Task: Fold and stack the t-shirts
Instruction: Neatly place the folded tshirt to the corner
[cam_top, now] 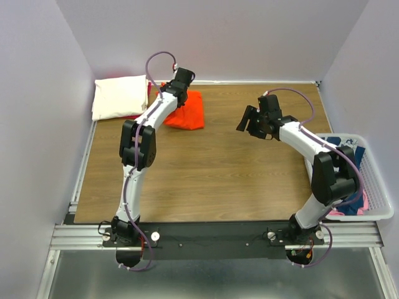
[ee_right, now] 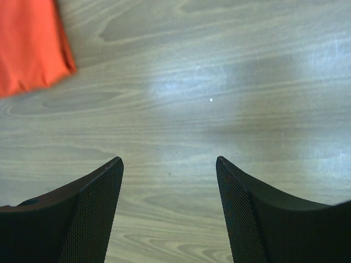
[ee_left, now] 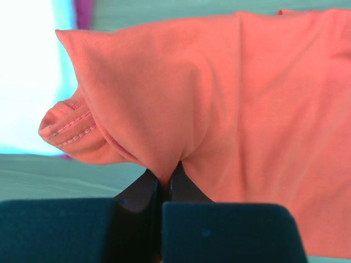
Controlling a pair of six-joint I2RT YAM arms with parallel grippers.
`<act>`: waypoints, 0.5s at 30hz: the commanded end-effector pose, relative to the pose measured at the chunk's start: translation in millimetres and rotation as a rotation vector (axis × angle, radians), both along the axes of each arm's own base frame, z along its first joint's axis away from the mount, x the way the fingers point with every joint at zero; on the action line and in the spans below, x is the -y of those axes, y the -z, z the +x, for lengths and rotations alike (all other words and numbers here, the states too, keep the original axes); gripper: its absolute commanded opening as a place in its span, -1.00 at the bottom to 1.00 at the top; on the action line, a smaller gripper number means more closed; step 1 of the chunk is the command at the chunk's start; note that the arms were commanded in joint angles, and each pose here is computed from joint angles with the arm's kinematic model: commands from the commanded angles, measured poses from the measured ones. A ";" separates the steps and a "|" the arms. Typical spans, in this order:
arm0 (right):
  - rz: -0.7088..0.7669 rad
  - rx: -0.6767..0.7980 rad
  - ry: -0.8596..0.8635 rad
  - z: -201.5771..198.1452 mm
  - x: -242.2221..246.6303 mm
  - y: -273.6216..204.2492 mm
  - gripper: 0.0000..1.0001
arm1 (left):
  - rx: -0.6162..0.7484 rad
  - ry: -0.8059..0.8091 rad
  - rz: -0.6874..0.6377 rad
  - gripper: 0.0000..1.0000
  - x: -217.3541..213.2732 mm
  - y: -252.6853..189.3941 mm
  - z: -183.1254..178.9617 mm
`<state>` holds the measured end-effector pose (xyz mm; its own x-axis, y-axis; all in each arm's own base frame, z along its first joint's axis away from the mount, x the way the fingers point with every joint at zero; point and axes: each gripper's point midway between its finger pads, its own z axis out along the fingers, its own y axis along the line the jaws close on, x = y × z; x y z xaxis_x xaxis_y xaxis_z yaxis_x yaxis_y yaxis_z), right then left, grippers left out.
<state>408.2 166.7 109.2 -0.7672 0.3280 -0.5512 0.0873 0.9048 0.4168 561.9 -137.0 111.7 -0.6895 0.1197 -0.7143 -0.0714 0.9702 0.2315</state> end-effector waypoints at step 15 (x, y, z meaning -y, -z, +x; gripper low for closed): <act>0.010 -0.048 -0.044 -32.9 -1.4 4.4 0.51 | 0.256 -0.046 0.265 -1.00 -146.4 -122.6 73.5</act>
<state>382.3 164.5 101.7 -0.7958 0.3137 -0.5179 0.0863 0.9053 0.4159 616.2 -2.4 195.9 -0.5928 0.2540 -0.7643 -0.1967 0.8746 0.4432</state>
